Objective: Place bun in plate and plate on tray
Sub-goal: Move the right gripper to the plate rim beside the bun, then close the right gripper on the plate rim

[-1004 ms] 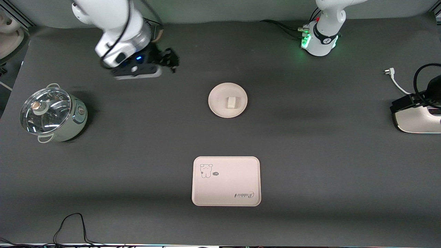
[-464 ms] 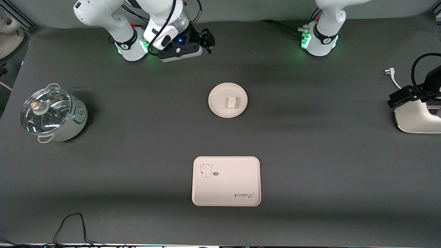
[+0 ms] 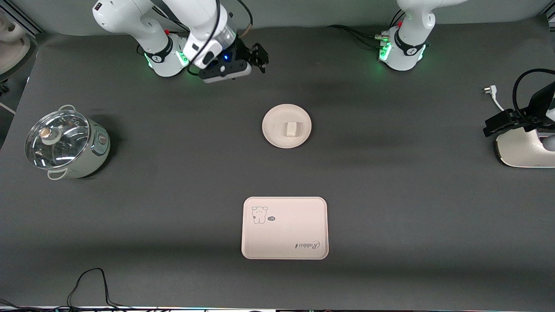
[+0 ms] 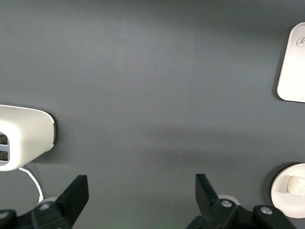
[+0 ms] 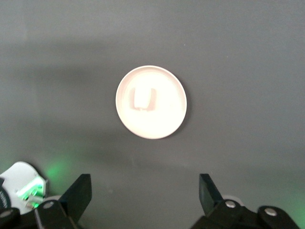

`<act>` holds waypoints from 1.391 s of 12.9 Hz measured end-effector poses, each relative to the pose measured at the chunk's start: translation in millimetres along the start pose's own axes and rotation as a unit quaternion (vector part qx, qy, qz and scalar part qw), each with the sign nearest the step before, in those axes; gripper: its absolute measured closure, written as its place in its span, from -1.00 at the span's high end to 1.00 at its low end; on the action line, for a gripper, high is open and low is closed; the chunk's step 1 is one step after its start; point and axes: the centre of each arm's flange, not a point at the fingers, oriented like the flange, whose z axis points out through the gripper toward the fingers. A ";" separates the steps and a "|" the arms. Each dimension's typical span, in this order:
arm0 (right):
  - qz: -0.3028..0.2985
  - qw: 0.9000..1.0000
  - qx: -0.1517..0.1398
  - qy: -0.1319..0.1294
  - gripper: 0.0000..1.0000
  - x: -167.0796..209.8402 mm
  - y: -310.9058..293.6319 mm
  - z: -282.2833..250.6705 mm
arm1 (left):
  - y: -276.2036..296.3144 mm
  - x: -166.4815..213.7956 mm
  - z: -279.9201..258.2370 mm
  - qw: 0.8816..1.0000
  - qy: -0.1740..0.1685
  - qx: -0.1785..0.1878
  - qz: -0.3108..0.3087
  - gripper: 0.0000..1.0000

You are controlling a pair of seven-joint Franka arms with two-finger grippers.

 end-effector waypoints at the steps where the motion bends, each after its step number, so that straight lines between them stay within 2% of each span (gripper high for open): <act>1: 0.002 1.000 0.001 0.007 1.00 -1.5 4.8 23.8 | 0.0 0.6 0.9 1.000 0.000 0.000 0.001 1.00; 3: 0.006 1.000 0.003 0.024 1.00 -3.3 17.1 69.8 | 0.4 0.6 0.5 1.000 0.001 0.000 0.002 1.00; 6: 0.008 0.999 -0.006 0.034 1.00 2.4 28.9 130.3 | 2.3 0.9 -1.0 1.000 0.004 -0.001 0.004 1.00; 12: 0.005 0.996 -0.007 0.087 1.00 5.0 51.4 244.1 | 3.8 1.5 -0.3 1.000 0.004 -0.002 0.006 1.00; 18: -0.001 0.995 -0.022 0.100 1.00 2.4 67.7 308.1 | 11.9 1.9 -3.5 1.000 0.012 -0.005 0.013 1.00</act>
